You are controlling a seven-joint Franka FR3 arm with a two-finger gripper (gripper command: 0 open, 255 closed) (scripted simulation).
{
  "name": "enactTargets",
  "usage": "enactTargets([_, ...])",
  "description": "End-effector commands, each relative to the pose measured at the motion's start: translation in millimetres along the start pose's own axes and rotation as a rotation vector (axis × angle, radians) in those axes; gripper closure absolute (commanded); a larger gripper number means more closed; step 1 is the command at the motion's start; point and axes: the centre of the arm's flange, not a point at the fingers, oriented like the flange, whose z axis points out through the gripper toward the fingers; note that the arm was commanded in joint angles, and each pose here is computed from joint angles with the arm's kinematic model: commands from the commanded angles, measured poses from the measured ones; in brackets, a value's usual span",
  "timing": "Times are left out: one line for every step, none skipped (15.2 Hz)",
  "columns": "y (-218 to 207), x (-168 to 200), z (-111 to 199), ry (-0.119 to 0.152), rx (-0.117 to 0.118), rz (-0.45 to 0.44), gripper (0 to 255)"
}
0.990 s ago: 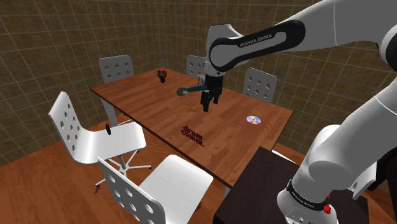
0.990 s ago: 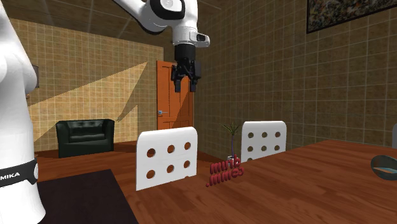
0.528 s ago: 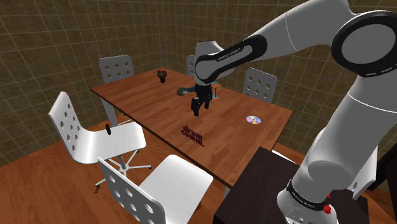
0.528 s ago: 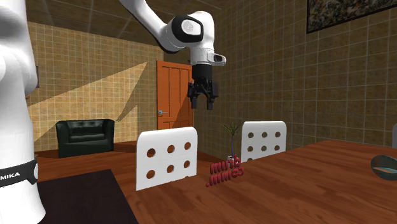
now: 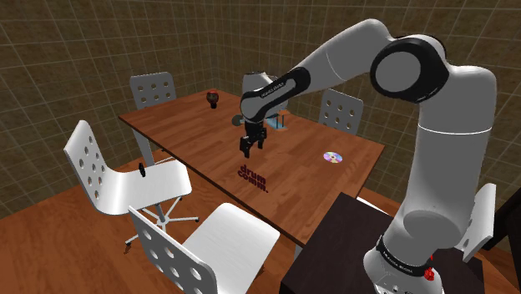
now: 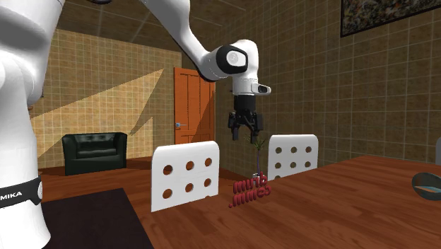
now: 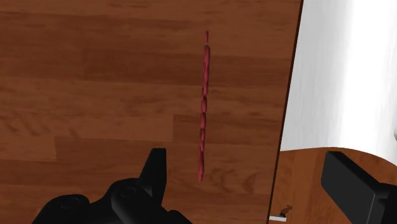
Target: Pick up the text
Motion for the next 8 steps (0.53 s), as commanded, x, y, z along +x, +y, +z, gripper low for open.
enactTargets([3, 16, 21, -0.003, -0.003, 0.009, 0])
enactTargets([6, 25, 30, -0.004, -0.005, 0.014, 0])
enactTargets([9, 34, 40, -0.006, -0.006, 0.018, 0])
enactTargets([12, 43, 49, -0.008, -0.008, 0.023, 0])
enactTargets([15, 52, 59, -0.009, -0.009, 0.027, 0])
enactTargets([18, 61, 68, -0.011, -0.011, 0.032, 0])
enactTargets([18, 64, 70, -0.011, -0.011, 0.033, 0])
enactTargets([19, 64, 76, -0.011, -0.011, 0.033, 0])
